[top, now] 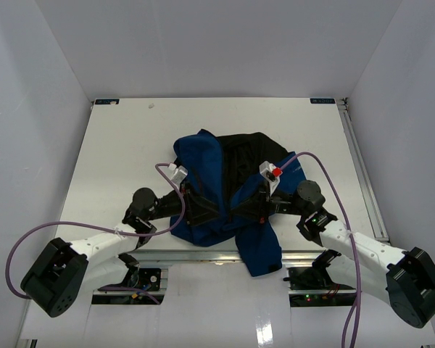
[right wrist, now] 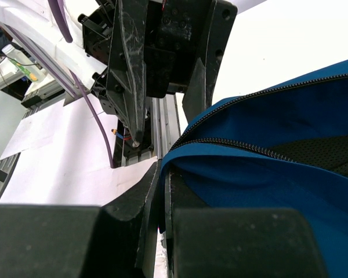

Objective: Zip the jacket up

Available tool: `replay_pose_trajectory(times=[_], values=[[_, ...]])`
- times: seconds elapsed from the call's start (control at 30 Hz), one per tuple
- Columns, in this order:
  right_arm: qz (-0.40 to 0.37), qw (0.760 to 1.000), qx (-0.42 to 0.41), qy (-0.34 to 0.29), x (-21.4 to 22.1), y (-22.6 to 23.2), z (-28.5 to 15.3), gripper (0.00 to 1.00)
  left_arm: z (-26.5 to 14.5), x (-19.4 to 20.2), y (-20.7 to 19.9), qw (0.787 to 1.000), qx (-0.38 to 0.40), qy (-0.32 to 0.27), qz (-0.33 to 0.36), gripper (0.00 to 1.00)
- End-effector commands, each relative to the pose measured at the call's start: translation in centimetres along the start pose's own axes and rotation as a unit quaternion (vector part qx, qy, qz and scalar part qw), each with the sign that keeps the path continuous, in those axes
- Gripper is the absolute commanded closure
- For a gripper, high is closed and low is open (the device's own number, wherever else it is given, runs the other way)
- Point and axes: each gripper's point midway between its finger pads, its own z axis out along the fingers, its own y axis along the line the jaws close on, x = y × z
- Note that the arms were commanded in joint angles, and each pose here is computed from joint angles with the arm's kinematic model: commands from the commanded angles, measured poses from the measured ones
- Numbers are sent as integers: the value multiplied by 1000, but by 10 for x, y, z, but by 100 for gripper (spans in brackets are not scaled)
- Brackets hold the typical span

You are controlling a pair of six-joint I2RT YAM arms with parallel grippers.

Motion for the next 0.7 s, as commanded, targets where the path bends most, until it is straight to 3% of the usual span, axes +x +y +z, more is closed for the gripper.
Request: replay_pose_trajectory(times=[0.0,0.3,0.47,0.53,0.6,0.63,0.67], values=[[-33,999,-22,-26,-17,11,4,92,7,-2,2,1000,-11,5,27,38],[-32,999,-25,-25,-17,12,8,92,10,0,-6,999,8,8,31,39],[-30,999,-27,-21,-14,11,10,92,15,3,-5,999,12,15,29,46],[-29,999,-26,-21,-13,11,11,92,16,4,-6,999,17,18,29,56],[-28,999,-26,-20,-12,11,11,92,16,6,-7,999,22,21,30,72],[-29,999,-25,-20,-12,10,12,92,16,5,-8,999,26,19,34,89],[-27,999,-25,-19,-12,10,12,92,16,7,-8,999,28,23,33,90]])
